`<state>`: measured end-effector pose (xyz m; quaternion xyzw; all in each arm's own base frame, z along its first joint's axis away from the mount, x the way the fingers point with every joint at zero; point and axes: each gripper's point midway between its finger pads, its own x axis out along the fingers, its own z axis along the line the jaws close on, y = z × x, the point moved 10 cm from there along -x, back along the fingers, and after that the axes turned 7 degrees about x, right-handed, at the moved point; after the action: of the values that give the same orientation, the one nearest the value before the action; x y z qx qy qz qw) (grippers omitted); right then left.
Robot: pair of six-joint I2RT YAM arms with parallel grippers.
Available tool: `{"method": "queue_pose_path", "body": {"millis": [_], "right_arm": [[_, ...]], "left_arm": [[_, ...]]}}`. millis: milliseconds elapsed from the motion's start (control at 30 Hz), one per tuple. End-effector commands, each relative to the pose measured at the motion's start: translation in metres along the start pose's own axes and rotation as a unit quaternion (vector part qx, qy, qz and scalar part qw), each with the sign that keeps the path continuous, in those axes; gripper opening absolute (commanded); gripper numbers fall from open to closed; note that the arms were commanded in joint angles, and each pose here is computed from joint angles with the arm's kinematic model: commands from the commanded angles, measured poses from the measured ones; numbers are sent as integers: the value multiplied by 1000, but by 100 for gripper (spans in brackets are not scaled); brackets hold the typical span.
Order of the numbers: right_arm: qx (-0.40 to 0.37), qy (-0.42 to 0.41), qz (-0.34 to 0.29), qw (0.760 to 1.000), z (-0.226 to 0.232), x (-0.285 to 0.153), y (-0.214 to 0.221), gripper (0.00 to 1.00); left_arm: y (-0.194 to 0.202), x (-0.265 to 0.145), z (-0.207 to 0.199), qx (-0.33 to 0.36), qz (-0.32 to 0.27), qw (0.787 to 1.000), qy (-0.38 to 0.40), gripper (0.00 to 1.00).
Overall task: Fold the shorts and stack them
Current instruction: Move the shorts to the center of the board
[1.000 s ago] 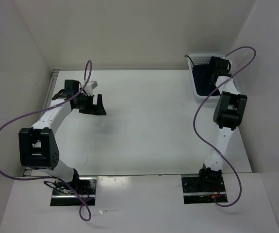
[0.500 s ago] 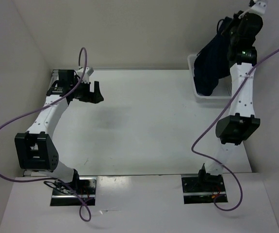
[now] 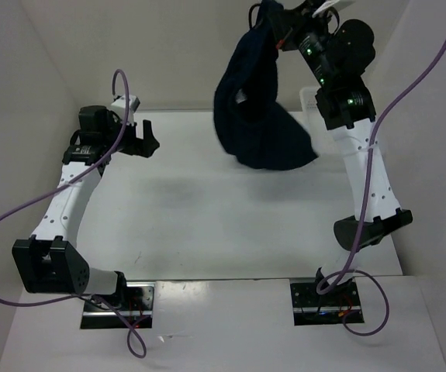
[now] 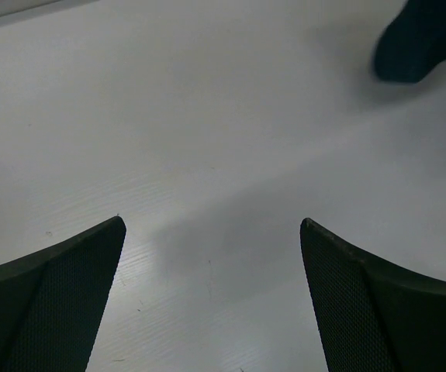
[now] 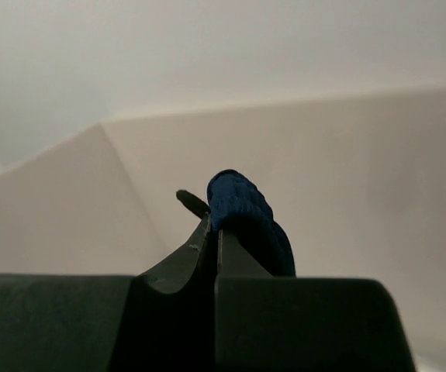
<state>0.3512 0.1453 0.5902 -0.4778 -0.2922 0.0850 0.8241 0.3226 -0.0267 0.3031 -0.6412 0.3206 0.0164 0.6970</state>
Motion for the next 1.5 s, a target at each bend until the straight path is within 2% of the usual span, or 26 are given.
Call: {"method": "queue_pose_path", "body": {"millis": [0,33,133,167,200,300,367,467,600,700,767,833,867,933,1000,1033,1067,1133,1233,1333,1467], "right_arm": [[28,3,21,999,-8,-3,30,0],[23,17,34,999,-15,-5,42,1],[16,88,91,992,-57,-14,94,26],[13,110,98,989,-73,-21,97,61],[23,135,122,983,-93,-28,120,72],[23,178,147,973,-120,-43,140,80],[34,198,182,963,-130,-49,162,80],[88,197,248,944,-143,-59,208,80],[148,180,335,913,-136,-68,272,68],[162,177,374,896,-137,-71,308,65],[172,181,402,881,-139,-74,335,63],[181,176,410,876,-137,-70,348,61],[189,183,425,866,-139,-73,364,61],[189,181,430,864,-139,-70,373,59],[180,185,433,864,-140,-66,383,59],[170,184,429,868,-140,-63,381,59],[165,192,432,866,-140,-65,388,59],[163,200,434,863,-142,-65,392,59],[175,208,442,855,-140,-67,400,59],[166,217,437,857,-139,-68,404,59],[184,228,452,843,-140,-73,423,58]], "left_arm": [[-3,-7,2,13,-27,999,-24,100],[-5,-10,2,15,-32,999,-30,100],[6,-13,-1,11,-19,999,-32,100],[8,-14,-2,10,-19,999,-32,100],[12,-13,-1,8,-12,999,-36,100],[31,-11,-2,-2,14,999,-40,100],[45,-7,-3,-8,33,999,-41,100],[55,-2,3,-15,49,997,-62,100],[76,19,21,-46,114,990,-68,100],[82,28,33,-59,124,988,-72,100],[73,30,44,-63,113,988,-78,100],[75,42,55,-74,127,986,-74,100],[84,49,66,-91,149,982,-78,100],[75,54,84,-102,144,981,-78,100],[88,59,108,-149,171,972,-56,100],[72,59,119,-151,153,975,-51,100],[76,64,123,-165,158,973,-32,100],[74,67,126,-162,152,974,-33,100],[85,88,123,-152,174,972,-41,100],[108,104,132,-155,198,966,-63,100],[132,110,133,-169,221,959,-62,100]]}}
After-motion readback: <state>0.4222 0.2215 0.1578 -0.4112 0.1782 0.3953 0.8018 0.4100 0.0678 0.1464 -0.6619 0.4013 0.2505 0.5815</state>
